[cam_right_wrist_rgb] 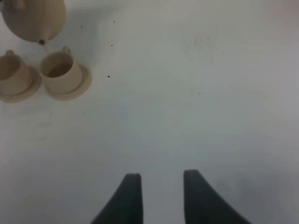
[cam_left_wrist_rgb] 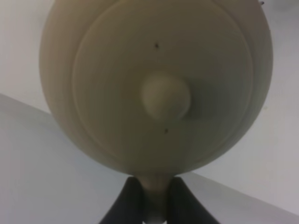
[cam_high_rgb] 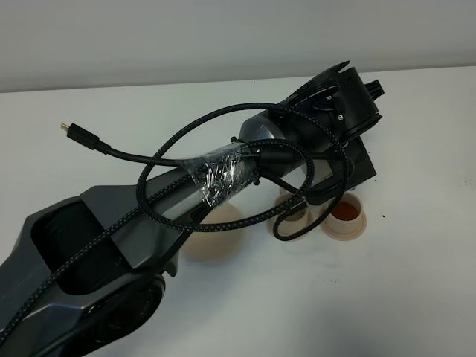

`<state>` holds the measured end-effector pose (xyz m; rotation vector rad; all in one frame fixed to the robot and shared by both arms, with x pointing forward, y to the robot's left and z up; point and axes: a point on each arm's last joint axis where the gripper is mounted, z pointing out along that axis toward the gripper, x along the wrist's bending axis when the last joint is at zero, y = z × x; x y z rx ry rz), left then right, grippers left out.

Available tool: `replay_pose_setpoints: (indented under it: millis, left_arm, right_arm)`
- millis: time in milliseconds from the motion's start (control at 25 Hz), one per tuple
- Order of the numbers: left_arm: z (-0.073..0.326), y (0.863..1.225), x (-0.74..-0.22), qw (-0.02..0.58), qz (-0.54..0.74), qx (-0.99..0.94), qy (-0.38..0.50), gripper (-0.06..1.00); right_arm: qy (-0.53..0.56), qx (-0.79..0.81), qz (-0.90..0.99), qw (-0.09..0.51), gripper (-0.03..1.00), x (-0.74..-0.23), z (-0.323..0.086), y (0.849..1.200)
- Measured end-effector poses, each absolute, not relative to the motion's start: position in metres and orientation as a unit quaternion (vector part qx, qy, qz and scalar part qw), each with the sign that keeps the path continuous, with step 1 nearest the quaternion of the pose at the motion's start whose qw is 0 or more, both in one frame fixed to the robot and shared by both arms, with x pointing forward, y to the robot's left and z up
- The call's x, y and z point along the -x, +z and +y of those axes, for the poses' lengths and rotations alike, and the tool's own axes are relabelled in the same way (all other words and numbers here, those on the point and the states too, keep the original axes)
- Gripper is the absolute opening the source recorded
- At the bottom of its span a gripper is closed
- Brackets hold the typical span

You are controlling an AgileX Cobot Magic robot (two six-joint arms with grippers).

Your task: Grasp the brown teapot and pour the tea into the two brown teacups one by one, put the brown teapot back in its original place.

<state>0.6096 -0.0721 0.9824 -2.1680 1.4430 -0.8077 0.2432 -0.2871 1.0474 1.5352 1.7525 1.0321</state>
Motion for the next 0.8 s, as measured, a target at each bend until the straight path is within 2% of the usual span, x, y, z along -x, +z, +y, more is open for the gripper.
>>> replay_pose_setpoints:
  millis: [800]
  left_arm:
    - [-0.0719, 0.9831, -0.6097, 0.220, 0.535, 0.764, -0.287, 0.13]
  right_arm:
    - [0.387, -0.576, 0.658, 0.292, 0.23, -0.2432, -0.2871, 1.0474]
